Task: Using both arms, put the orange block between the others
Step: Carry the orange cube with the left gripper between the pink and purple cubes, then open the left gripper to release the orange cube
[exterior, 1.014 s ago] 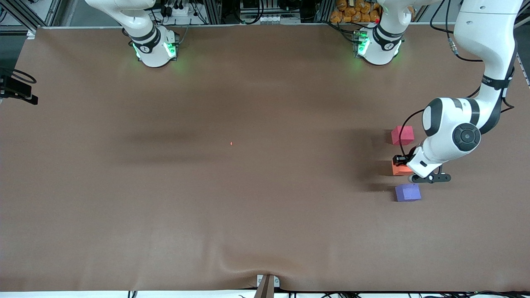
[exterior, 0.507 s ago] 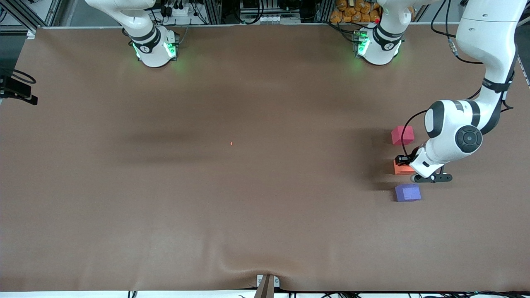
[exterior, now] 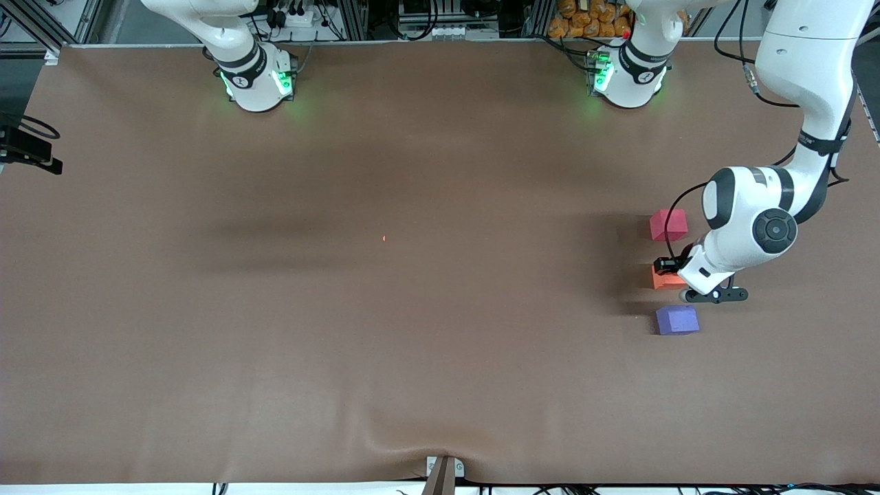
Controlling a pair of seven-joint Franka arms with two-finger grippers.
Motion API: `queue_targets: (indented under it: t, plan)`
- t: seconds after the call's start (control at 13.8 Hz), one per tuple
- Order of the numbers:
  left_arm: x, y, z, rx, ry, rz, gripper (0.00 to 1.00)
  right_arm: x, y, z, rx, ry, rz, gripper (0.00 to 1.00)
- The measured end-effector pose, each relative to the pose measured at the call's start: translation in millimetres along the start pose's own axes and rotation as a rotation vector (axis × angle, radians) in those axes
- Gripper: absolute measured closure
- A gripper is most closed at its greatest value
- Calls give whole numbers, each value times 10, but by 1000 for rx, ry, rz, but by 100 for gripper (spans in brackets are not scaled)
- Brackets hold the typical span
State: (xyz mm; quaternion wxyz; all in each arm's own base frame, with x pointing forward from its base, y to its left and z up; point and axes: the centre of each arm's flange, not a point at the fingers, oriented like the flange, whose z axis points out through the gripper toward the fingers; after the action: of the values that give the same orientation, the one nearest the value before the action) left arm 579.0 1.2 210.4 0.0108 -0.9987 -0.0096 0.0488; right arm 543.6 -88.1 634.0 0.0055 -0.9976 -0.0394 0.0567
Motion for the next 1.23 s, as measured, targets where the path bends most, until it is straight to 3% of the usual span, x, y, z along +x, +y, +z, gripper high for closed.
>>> queue_targets:
  t: [0.07,0.36,0.72,1.09,1.23]
  plan:
    - [0,2,5,0,0,0,37,0,0,0,0,0,0,0]
    - [9,7,47,-2,3,1,0,-1,-2,1,0,-1,0,0]
    - [108,-13,-213,-1,59,-3,0,0,-5,1,0,-1,-1,0]
    - [158,-45,-1033,11,181,9,0,0,-6,2,0,-2,-1,0]
    - [177,-68,-1367,20,156,12,0,0,-6,3,0,-2,-1,0]
